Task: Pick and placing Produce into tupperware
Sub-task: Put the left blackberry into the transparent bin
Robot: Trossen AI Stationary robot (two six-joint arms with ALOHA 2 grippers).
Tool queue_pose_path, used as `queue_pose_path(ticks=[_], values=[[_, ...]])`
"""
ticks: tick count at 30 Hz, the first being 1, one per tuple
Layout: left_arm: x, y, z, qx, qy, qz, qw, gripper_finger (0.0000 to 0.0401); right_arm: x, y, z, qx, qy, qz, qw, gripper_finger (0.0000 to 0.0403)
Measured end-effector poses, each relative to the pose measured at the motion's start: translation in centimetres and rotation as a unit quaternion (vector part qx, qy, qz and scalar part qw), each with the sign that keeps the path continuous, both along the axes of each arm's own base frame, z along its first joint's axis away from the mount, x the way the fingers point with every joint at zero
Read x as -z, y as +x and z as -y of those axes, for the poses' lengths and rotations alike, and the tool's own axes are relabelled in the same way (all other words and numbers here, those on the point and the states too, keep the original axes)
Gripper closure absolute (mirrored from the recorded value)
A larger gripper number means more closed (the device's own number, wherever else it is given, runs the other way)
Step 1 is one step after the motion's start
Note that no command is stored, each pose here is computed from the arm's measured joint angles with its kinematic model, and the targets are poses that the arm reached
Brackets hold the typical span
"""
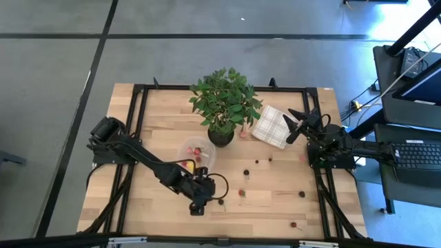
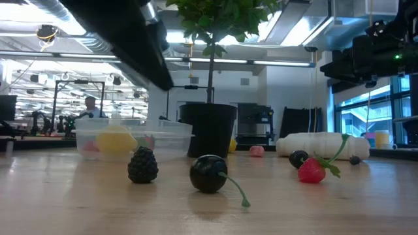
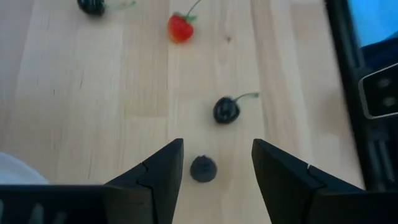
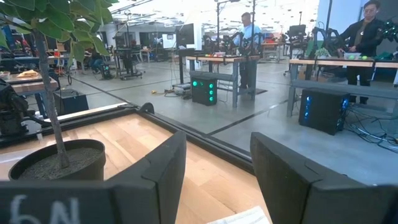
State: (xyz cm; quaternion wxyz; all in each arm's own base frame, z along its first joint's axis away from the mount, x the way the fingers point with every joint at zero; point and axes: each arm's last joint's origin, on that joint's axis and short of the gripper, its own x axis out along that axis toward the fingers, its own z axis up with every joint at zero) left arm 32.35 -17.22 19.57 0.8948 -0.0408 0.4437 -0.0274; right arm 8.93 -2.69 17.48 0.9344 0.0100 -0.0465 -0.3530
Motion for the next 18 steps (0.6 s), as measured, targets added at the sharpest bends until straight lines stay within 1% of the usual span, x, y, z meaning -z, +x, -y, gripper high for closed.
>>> queue_pose_path(ticks=[10, 18], values=[[3.0, 0.6, 0.3, -0.023, 0.009, -0.036, 0.999, 0.0216, 0.0, 0.0, 0.0, 0.0, -0.001, -0.001, 1.0, 0.0221], [3.8, 0.7, 0.4, -0.036, 0.005, -0.048, 0.998, 0.0216, 0.0, 0.0, 0.0, 0.0, -0.001, -0.002, 1.0, 0.0221]])
